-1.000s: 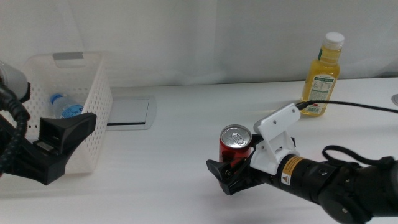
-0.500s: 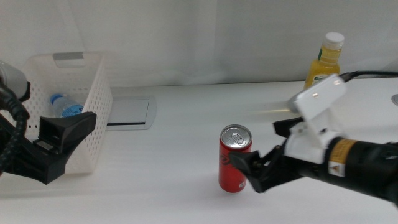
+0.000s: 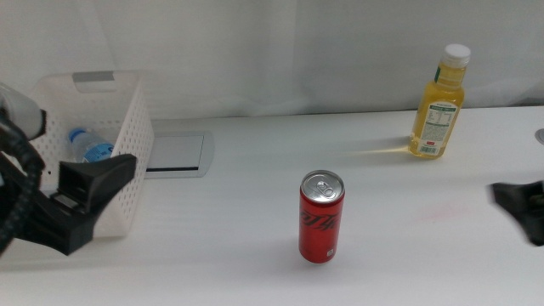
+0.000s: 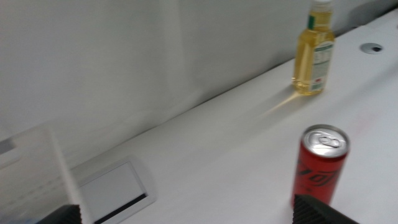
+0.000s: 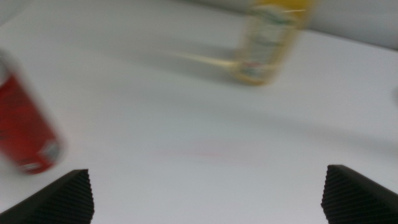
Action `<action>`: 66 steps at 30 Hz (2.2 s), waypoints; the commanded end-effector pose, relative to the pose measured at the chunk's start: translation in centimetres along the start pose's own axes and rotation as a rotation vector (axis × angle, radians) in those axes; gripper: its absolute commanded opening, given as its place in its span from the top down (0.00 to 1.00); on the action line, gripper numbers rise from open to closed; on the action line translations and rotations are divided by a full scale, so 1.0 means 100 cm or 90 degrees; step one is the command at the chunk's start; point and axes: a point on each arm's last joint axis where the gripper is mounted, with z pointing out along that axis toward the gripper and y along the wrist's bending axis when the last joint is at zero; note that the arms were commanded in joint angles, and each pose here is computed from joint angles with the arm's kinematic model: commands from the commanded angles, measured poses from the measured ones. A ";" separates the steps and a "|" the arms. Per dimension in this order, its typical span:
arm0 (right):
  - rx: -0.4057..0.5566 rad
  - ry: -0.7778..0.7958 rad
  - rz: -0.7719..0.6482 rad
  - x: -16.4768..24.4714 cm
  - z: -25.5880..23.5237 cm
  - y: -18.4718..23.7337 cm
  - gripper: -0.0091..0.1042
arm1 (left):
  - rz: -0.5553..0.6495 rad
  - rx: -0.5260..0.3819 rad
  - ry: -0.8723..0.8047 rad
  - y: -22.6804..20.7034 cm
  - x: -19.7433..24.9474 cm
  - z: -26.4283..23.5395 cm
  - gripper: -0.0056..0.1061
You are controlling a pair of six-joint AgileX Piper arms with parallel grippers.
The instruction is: Use arms to grab the bottles and put them into the dustbin to the left of the table.
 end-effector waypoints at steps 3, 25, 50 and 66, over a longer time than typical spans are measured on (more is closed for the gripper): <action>0.093 -0.002 0.035 0.009 -0.027 -0.024 0.01 | 0.015 0.044 0.001 -0.011 0.002 0.011 0.17; 0.149 -0.040 0.069 0.017 -0.054 -0.035 0.01 | 0.004 0.194 -0.095 -0.082 0.091 0.091 0.17; 0.145 -0.074 0.065 0.012 -0.054 -0.035 0.01 | -0.078 0.240 -0.124 -0.124 0.157 0.205 0.17; 0.138 -0.077 0.072 0.011 -0.054 -0.034 0.01 | -0.093 0.240 -0.119 -0.142 0.136 0.258 0.17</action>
